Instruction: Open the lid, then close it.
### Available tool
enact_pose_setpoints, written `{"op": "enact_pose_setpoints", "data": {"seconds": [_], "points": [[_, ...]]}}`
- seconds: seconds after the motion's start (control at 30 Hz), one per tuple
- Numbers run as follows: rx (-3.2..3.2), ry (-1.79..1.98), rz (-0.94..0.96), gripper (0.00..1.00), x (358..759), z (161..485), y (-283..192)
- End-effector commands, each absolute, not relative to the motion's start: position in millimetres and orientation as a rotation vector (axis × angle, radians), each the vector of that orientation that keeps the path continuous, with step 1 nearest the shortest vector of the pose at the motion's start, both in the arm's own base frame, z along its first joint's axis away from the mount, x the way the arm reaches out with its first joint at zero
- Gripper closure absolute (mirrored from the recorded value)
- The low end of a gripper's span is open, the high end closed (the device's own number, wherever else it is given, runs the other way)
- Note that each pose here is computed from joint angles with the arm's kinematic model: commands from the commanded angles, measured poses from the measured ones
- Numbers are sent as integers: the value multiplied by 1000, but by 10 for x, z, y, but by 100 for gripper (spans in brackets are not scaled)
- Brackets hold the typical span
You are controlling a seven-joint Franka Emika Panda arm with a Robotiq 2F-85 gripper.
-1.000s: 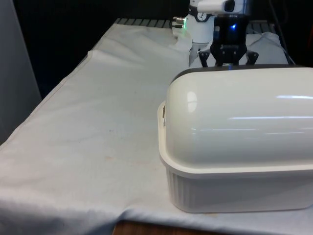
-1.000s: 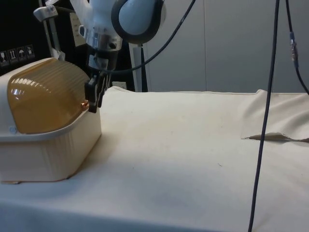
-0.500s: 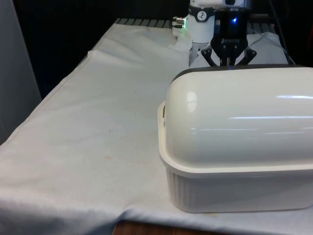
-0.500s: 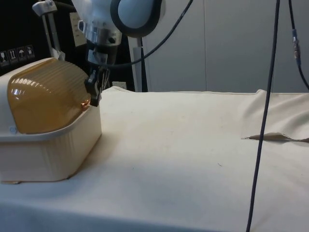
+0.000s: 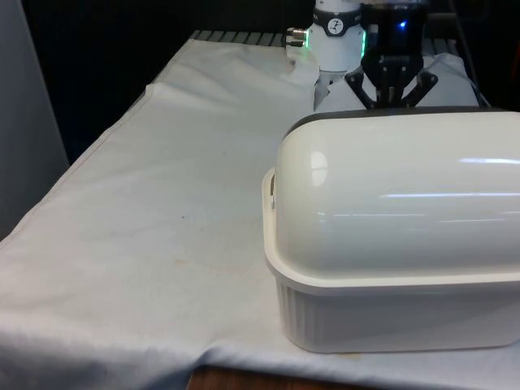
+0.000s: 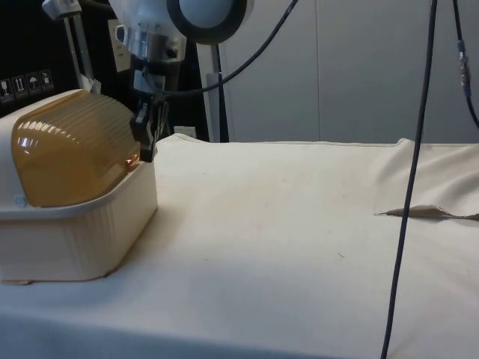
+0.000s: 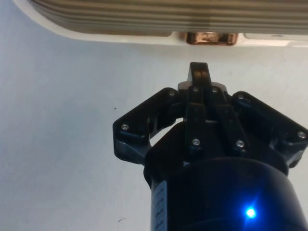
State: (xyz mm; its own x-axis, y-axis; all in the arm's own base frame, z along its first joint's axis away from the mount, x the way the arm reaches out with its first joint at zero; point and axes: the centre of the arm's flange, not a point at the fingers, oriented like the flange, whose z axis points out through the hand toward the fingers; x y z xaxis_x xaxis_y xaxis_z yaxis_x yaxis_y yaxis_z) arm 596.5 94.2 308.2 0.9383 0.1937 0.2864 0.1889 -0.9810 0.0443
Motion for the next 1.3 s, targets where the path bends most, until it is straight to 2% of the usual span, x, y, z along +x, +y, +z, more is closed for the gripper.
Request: {"op": "enact_pose_setpoints", "data": {"seconds": [0.0,1.27], "points": [[3090,321,450,100,5964,3077,988],[3070,330,452,100,6028,3003,922]]}}
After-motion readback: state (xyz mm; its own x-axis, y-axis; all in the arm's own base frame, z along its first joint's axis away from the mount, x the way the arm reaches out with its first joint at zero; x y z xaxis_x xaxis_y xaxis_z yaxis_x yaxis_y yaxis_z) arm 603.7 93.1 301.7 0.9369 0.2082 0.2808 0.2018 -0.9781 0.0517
